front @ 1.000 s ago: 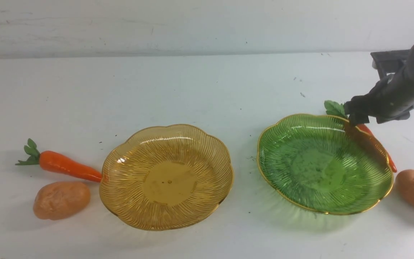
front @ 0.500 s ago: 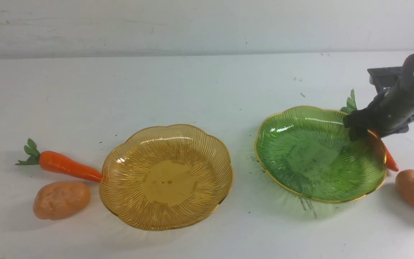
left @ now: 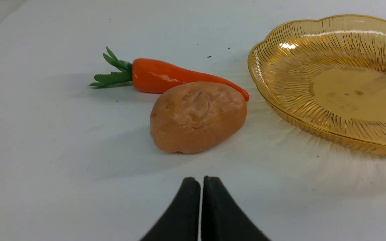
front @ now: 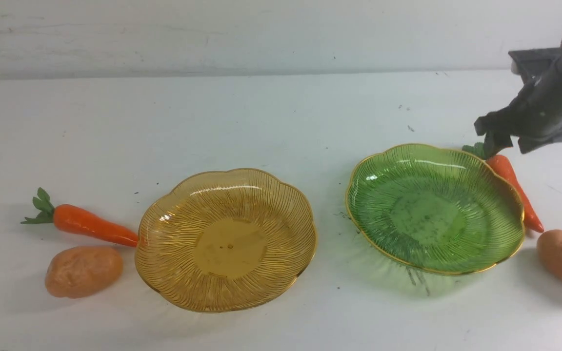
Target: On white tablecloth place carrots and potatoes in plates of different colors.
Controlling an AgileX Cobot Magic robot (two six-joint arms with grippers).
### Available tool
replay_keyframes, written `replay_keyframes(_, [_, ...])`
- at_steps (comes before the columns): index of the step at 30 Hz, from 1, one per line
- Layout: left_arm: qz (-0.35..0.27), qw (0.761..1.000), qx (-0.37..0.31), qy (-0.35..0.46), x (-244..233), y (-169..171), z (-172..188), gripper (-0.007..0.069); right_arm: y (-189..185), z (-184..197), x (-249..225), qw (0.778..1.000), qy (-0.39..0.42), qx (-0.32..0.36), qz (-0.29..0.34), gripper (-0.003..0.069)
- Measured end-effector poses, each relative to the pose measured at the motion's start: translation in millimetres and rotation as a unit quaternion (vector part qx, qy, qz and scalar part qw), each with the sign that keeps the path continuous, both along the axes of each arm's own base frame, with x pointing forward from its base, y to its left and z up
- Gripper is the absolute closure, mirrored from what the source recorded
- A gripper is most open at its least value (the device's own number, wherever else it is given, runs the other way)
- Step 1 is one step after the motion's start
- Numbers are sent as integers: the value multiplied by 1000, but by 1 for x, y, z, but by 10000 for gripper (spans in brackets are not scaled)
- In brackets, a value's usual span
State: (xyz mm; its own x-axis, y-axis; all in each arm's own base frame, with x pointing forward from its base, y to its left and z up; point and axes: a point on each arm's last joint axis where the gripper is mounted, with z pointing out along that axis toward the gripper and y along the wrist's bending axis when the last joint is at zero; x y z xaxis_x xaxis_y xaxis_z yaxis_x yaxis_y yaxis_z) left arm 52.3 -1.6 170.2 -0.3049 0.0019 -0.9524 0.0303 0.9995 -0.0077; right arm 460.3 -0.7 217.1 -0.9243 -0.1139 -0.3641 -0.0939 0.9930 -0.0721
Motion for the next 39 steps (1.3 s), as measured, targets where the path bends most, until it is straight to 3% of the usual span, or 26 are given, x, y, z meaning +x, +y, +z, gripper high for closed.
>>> replay_keyframes(3, [0,1000,0,0,0,0,0,628,-6,-3,-2,999,21,-34,8,534])
replay_keyframes(5, [0,1000,0,0,0,0,0,628,-6,-15,-1,998,40,-36,9,629])
replay_keyframes(10, [0,1000,0,0,0,0,0,628,-3,-42,0,996,82,-20,15,671])
replay_keyframes(25, [0,1000,0,0,0,0,0,628,30,-46,-10,990,134,26,43,674])
replay_keyframes(31, [0,1000,0,0,0,0,0,628,24,-33,-2,993,108,-22,35,669])
replay_keyframes(34, [0,1000,0,0,0,0,0,628,13,-23,6,996,78,-39,12,621])
replay_keyframes(39, [0,1000,0,0,0,0,0,628,11,-30,13,997,63,-38,3,370])
